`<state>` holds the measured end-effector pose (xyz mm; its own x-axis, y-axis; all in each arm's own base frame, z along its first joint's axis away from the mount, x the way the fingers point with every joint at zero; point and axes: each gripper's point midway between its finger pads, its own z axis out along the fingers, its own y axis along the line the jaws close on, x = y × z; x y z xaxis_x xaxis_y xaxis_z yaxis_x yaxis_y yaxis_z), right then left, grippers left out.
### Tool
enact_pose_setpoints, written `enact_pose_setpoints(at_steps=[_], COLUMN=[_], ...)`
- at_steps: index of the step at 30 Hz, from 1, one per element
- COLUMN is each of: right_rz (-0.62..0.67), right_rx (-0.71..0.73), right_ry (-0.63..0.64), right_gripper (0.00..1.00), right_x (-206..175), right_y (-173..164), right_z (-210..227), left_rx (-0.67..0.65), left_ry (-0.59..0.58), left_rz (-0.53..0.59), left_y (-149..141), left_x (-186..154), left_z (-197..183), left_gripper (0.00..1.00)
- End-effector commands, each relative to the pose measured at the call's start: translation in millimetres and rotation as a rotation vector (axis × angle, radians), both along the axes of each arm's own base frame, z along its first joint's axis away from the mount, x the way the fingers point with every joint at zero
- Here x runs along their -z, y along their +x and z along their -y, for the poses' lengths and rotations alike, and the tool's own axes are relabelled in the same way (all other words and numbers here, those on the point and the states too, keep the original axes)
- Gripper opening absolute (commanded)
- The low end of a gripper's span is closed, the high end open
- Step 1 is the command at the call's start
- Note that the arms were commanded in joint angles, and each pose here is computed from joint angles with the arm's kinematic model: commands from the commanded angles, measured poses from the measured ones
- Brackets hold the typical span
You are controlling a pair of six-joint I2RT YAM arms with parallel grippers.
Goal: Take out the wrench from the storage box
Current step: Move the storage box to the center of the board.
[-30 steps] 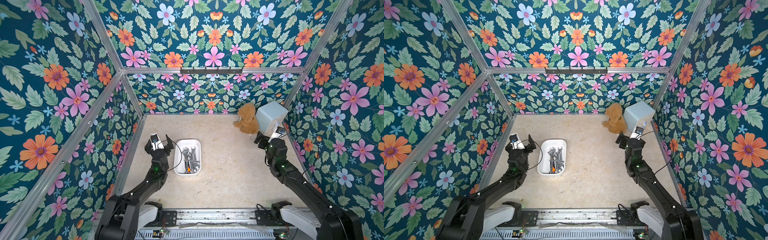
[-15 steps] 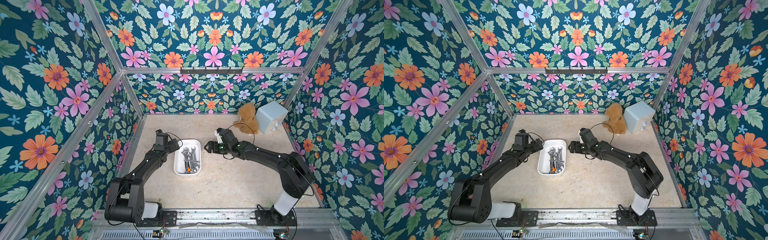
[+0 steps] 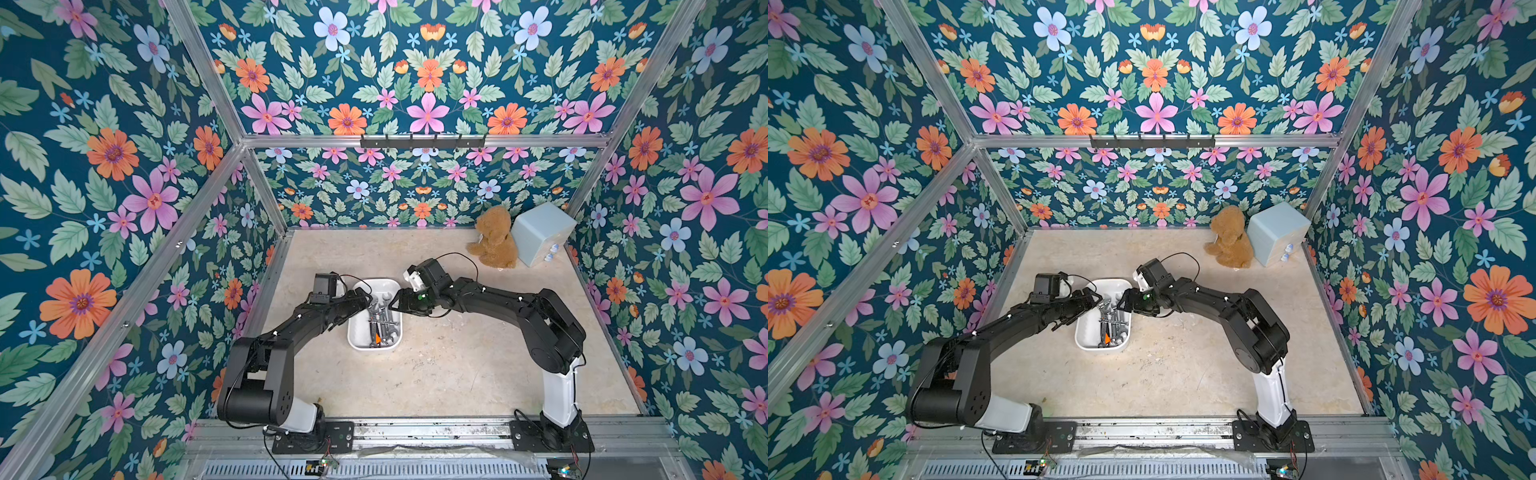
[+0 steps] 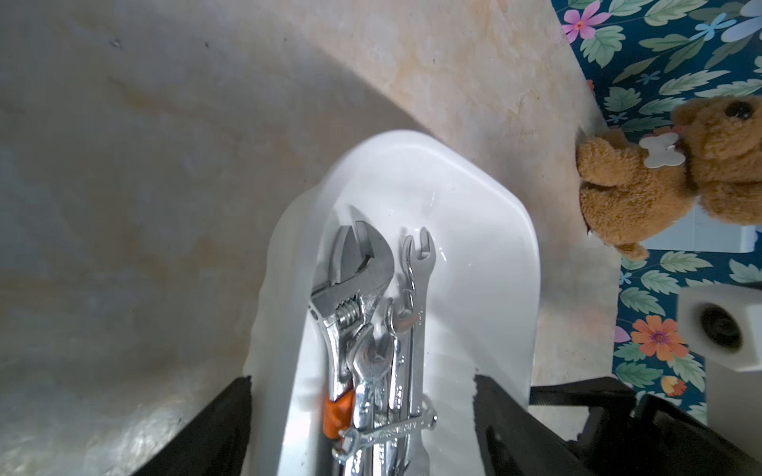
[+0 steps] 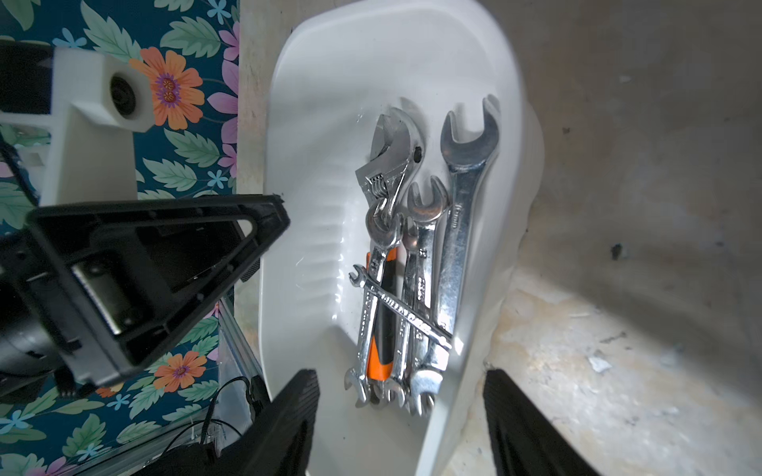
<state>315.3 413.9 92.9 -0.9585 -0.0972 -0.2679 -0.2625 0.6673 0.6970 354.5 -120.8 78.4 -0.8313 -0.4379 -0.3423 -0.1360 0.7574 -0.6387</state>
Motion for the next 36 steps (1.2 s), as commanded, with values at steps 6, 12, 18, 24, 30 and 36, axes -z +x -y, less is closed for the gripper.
enact_pose_setpoints(at_steps=[6,12,18,24,30,36], right_rz=[0.0,0.016,0.028,0.035,0.034,0.034], right_rx=[0.001,0.04,0.073,0.111,0.142,0.178], right_ry=[-0.038,-0.042,-0.046,-0.05,-0.053,-0.065], right_gripper=[0.68,0.68,0.68,0.68,0.68,0.68], right_x=[0,-4,-7,-10,-8,-6], right_y=[5,21,42,63,82,106], right_z=[3,14,28,46,63,81], left_rx=[0.067,0.087,0.092,0.136,0.154,0.168], left_ry=[-0.106,-0.116,-0.125,-0.139,-0.156,-0.171], left_rz=[0.041,0.026,0.036,0.029,0.018,0.032], left_y=[12,17,36,54,70,92], left_x=[-17,-10,-12,-10,-4,-6], left_z=[33,47,60,92,116,136], left_gripper=[0.87,0.87,0.87,0.87,0.87,0.87])
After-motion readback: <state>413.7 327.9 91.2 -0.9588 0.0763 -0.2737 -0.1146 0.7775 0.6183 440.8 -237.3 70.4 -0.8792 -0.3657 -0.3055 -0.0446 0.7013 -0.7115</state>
